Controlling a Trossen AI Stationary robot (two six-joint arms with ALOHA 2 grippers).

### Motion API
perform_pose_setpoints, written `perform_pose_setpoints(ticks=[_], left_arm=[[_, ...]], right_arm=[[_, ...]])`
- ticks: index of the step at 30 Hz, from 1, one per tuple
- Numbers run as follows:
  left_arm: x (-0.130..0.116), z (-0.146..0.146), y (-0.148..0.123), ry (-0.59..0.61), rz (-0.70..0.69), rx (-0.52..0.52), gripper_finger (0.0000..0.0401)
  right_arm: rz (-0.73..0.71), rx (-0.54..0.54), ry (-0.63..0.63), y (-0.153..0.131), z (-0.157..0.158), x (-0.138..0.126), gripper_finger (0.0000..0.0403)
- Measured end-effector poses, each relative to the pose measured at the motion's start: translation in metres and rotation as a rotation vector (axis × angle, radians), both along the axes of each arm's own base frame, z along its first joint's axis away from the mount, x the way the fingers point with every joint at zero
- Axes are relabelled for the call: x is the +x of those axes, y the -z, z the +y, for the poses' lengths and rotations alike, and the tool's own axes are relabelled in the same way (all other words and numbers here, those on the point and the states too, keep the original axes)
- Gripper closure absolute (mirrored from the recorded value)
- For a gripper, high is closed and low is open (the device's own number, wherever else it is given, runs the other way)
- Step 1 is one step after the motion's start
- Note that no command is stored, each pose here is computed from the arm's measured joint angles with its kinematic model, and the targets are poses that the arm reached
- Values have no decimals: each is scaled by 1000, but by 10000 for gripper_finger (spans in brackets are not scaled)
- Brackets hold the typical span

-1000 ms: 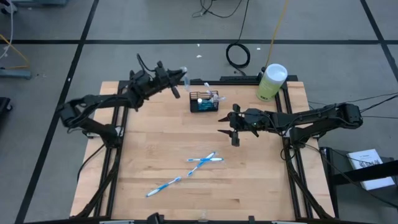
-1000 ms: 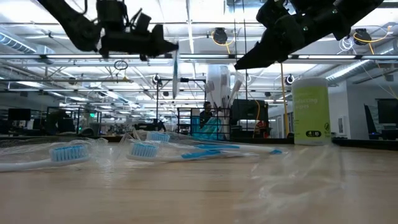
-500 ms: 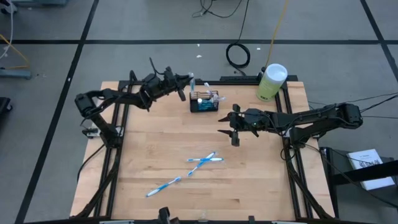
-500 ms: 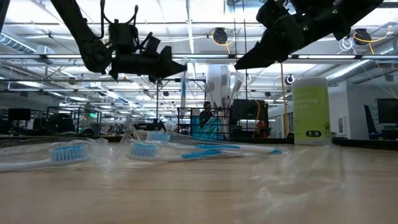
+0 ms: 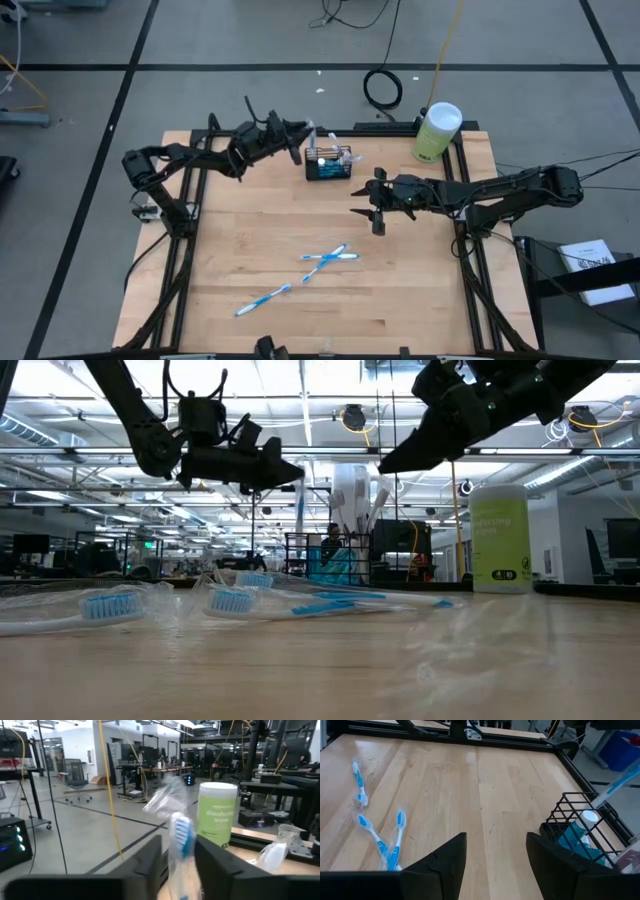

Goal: Pick & Place toothbrushing station
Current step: Put the blue toothbrush into the left compartment of the wire organizer

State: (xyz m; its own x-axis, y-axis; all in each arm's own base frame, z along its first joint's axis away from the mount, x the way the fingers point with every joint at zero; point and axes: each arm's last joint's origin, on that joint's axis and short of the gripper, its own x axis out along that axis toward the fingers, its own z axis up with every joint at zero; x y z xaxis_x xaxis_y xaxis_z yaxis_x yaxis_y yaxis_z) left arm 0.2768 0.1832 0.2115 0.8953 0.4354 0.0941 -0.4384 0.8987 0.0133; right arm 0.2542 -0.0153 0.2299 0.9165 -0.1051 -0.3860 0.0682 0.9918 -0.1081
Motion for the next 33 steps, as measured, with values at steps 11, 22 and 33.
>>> perform_pose_setpoints(ticks=[11,22,33], left_arm=[[-1,-2,-6,-8,-20,-1,156],[0,-3,14,-29,154,-110,135],[-11,-14,-17,-19,123,-88,135]], right_arm=[[4,3,1,1,0,0,206],[18,4,1,2,0,-1,206],[19,4,1,2,0,-1,206]])
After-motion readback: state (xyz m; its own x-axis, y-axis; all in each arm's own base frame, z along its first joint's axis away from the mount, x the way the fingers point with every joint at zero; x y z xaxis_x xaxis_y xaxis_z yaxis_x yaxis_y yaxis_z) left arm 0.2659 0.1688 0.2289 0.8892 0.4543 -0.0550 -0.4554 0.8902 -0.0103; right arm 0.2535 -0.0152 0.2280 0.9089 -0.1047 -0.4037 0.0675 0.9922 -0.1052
